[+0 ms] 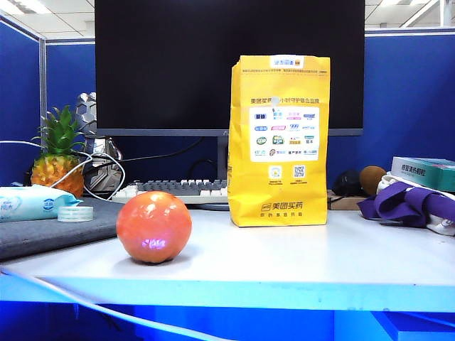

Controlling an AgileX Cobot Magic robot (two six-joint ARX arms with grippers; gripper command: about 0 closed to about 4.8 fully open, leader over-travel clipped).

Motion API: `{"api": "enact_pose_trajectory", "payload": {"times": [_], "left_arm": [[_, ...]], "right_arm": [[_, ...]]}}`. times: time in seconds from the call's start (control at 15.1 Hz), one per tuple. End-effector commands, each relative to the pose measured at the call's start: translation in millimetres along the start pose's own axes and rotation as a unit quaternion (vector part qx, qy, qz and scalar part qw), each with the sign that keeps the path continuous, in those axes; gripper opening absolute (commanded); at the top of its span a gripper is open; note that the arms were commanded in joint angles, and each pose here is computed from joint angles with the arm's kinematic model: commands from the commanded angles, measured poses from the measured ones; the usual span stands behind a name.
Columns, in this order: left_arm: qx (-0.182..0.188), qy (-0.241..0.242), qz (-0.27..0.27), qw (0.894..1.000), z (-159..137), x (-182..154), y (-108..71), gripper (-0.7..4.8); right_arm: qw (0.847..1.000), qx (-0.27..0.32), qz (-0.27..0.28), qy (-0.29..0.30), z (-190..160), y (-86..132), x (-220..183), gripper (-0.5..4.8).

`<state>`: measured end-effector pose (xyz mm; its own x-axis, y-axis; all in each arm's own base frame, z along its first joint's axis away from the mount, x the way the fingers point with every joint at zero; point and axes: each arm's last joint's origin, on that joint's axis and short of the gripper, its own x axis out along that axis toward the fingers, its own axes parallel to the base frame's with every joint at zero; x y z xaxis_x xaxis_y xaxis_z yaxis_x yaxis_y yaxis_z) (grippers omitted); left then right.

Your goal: Pick up the orange and throw it into the yellow paper bag.

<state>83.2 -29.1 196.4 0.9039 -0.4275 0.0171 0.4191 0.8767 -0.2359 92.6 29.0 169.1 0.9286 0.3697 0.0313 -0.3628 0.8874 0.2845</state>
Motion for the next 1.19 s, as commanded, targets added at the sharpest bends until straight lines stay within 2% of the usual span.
{"api": "enact_pose_trajectory", "payload": {"times": [0.07, 0.26, 0.4, 0.46, 0.59, 0.66, 0.73, 0.79, 0.86, 0.93, 0.99, 1.06, 1.19], "left_arm": [[0.002, -0.028, -0.007, 1.000, 15, -4, -4.2, 2.15], [0.005, -0.049, -0.015, 0.999, 37, -10, -10.8, 2.15], [0.008, -0.037, -0.041, 0.998, 68, -8, -19.8, 2.15], [0.009, -0.023, -0.060, 0.998, 86, -2, -24.6, 2.15], [0.059, 0.041, -0.060, 0.996, 119, 24, -29.0, 2.15], [0.103, 0.097, -0.037, 0.989, 127, 47, -26.4, 2.15], [0.118, 0.145, -0.022, 0.982, 127, 63, -22.8, 2.19], [0.118, 0.204, -0.015, 0.972, 122, 79, -18.9, 2.48], [0.107, 0.283, -0.016, 0.953, 111, 99, -13.3, 3.34], [0.096, 0.327, -0.024, 0.940, 103, 113, -9.8, 4.27], [0.086, 0.352, -0.045, 0.931, 95, 124, -7.5, 4.79], [0.082, 0.363, -0.066, 0.926, 89, 130, -6.3, 4.79], [0.106, 0.378, -0.100, 0.914, 80, 139, -7.8, 4.79]], "right_arm": [[0.999, -0.004, 0.019, -0.051, 8, 3, 0, 0.81], [0.996, -0.006, 0.038, -0.076, 13, 5, -1, 0.82], [0.993, -0.002, 0.051, -0.108, 19, 7, -2, 1.27], [0.992, -0.003, 0.059, -0.115, 21, 8, -3, 1.52], [0.992, -0.004, 0.070, -0.108, 20, 9, -3, 1.54], [0.991, -0.003, 0.069, -0.112, 21, 11, -3, 1.54], [0.991, -0.002, 0.066, -0.118, 24, 11, -3, 1.58], [0.991, -0.002, 0.063, -0.114, 28, 12, -4, 1.58], [0.995, -0.002, 0.047, -0.091, 34, 14, -4, 1.60], [0.997, -0.010, 0.034, -0.062, 39, 15, -3, 1.60], [0.999, -0.013, 0.025, -0.033, 44, 16, -1, 1.60], [1.000, -0.011, 0.018, -0.011, 49, 17, 3, 1.60], [0.997, -0.002, 0.034, 0.067, 68, 23, 28, 1.84]]}}
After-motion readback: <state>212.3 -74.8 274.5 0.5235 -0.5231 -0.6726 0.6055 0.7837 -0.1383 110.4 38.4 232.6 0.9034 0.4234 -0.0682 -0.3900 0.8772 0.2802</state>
